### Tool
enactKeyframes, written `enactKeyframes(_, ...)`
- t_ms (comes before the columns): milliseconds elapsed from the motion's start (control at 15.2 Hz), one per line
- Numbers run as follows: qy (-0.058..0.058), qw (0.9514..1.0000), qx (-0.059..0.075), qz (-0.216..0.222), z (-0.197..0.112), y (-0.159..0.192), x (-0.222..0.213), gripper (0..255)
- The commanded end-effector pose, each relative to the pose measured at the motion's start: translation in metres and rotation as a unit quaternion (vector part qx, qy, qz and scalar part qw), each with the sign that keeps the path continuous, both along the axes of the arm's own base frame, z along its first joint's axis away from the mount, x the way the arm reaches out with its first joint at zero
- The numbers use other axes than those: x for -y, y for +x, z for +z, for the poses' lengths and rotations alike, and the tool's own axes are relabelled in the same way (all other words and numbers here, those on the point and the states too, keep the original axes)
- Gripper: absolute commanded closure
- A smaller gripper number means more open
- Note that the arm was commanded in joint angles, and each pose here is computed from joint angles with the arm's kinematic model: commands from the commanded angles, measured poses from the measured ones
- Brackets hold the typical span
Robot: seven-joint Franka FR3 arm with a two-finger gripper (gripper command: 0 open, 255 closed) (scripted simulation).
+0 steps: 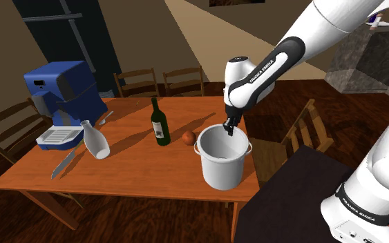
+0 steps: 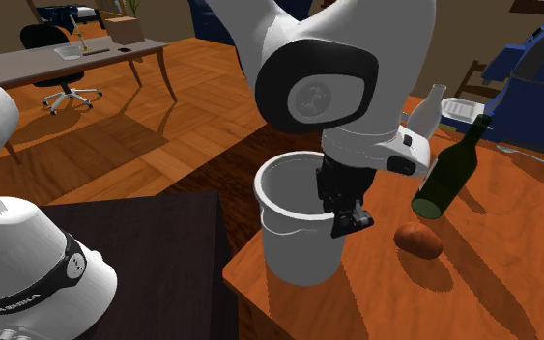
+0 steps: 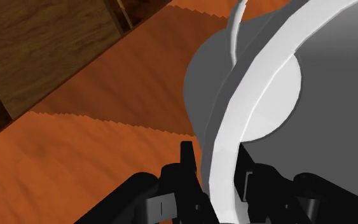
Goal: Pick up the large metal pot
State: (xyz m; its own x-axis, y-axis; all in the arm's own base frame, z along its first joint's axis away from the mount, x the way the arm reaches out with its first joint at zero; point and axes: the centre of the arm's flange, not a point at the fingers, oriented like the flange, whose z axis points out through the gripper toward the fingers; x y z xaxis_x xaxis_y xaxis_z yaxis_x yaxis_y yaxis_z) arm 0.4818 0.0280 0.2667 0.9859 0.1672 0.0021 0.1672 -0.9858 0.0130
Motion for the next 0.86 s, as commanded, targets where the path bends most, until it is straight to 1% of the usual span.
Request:
enactKeyframes(0, 0.000, 1.0000, 0.002, 0.000, 0.013, 0.001, 0.001, 255)
enactKeyframes(660, 0.000, 1.0000, 0.002, 0.000, 0.066, 0.001, 0.001, 255)
enactKeyframes(792, 0.000, 1.0000, 0.002, 0.000, 0.067, 0.001, 0.001, 255)
